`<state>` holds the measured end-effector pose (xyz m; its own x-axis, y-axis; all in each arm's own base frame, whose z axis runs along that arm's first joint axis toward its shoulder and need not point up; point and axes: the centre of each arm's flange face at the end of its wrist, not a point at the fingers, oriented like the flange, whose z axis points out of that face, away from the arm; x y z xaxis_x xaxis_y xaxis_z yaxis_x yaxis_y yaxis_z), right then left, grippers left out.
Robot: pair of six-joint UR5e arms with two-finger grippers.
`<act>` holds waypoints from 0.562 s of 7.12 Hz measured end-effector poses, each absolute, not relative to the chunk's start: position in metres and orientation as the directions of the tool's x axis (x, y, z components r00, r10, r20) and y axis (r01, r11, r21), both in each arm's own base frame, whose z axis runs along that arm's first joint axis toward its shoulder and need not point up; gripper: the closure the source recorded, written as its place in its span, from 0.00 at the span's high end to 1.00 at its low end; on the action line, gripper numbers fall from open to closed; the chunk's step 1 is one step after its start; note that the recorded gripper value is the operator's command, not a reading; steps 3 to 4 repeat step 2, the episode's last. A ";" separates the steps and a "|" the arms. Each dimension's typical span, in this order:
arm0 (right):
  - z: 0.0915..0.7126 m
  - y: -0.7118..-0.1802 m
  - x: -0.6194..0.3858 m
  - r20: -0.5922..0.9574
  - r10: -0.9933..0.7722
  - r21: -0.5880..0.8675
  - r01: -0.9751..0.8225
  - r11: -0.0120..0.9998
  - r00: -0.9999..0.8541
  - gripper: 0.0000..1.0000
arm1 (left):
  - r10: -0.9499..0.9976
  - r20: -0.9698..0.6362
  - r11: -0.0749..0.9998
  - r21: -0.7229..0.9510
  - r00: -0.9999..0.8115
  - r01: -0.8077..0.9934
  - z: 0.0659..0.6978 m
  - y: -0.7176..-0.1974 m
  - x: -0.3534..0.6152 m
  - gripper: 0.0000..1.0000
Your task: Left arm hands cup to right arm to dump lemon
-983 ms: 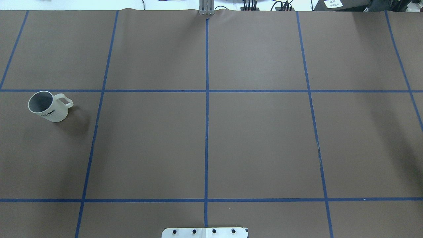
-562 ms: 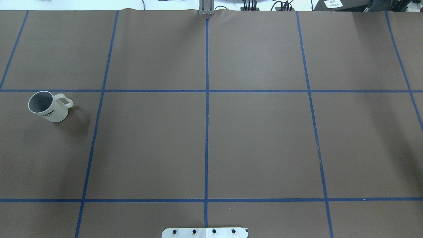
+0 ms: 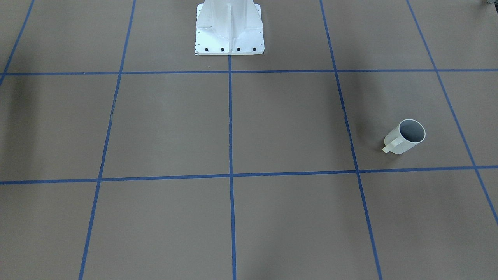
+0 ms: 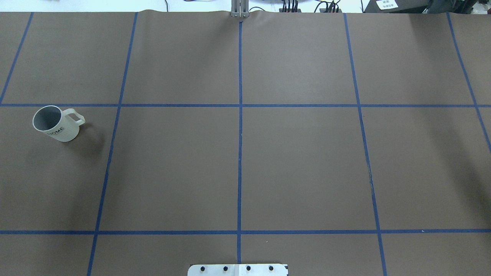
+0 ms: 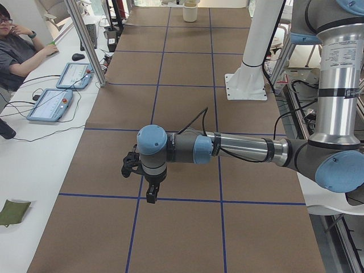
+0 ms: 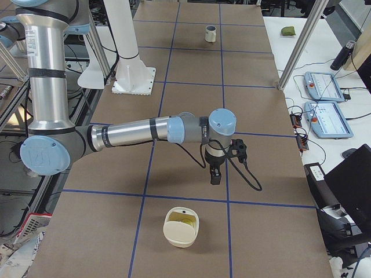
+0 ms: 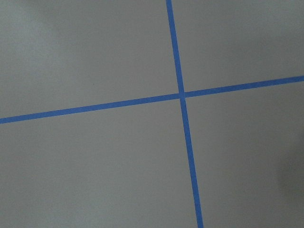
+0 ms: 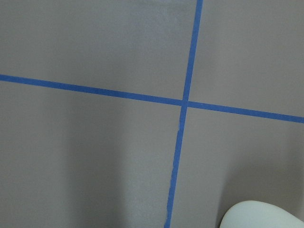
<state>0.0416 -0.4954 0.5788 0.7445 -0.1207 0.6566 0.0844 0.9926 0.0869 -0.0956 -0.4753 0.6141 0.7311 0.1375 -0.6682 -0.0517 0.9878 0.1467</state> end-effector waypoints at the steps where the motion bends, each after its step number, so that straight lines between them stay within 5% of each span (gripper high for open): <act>1: 0.578 -0.496 0.041 0.656 -0.122 0.088 0.085 0.993 0.745 1.00 | 0.139 -0.668 0.988 0.148 0.731 -0.052 0.613 -0.475 -0.096 1.00; 4: 0.578 -0.496 0.041 0.656 -0.123 0.089 0.085 0.992 0.745 1.00 | 0.139 -0.669 0.987 0.149 0.730 -0.052 0.613 -0.475 -0.096 1.00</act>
